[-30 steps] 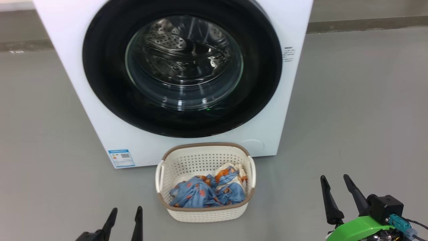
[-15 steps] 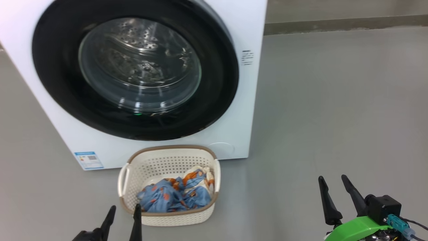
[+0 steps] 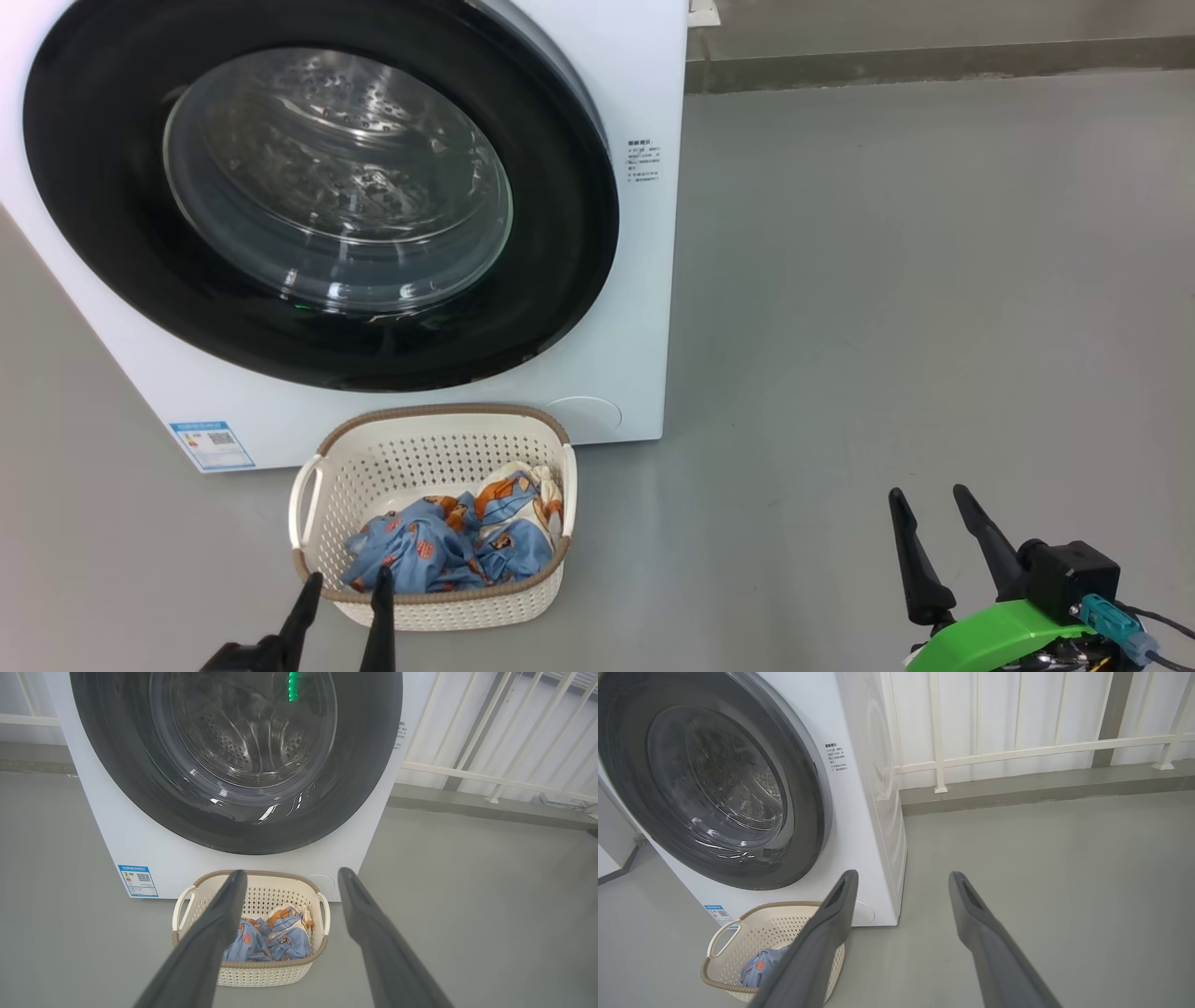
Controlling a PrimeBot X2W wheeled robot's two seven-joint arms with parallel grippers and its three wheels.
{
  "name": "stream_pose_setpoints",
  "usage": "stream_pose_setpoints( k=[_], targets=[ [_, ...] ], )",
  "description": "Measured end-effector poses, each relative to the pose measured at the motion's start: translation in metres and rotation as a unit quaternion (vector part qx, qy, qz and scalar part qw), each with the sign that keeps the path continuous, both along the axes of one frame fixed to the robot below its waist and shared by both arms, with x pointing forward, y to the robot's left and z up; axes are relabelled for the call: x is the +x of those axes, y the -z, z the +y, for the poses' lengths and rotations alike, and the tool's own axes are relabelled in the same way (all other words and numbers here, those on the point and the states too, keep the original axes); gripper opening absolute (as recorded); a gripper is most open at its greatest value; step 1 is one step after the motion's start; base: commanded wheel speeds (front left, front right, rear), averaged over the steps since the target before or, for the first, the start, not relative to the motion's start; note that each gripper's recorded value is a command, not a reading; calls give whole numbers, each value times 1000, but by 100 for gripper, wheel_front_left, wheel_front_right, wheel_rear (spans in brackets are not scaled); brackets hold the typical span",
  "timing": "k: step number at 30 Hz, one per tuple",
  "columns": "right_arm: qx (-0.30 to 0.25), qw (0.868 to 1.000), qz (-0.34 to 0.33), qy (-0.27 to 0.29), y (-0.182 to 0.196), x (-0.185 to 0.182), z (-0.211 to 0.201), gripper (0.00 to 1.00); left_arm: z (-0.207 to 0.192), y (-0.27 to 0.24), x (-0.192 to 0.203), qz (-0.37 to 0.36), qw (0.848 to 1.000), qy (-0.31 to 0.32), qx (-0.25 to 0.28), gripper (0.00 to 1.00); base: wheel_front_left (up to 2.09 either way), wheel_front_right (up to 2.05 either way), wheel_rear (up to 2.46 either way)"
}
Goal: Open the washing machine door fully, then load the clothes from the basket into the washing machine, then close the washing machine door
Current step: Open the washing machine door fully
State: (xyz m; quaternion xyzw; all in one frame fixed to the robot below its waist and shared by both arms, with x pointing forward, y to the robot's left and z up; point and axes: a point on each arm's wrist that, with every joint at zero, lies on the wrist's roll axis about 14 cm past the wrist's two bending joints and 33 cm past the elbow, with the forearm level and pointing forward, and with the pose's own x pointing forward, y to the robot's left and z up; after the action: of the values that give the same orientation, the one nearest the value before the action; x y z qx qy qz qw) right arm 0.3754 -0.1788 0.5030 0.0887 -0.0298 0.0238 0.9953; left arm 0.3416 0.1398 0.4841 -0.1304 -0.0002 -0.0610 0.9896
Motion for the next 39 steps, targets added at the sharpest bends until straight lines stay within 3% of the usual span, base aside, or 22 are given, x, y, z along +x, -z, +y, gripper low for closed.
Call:
stream_pose_setpoints(
  k=[39],
  targets=[
    [1, 1000, -2, -3, -1, 0, 2, 100, 4, -1, 0, -1, 1000, -8, 2, 100, 0, 0, 0]
  ],
)
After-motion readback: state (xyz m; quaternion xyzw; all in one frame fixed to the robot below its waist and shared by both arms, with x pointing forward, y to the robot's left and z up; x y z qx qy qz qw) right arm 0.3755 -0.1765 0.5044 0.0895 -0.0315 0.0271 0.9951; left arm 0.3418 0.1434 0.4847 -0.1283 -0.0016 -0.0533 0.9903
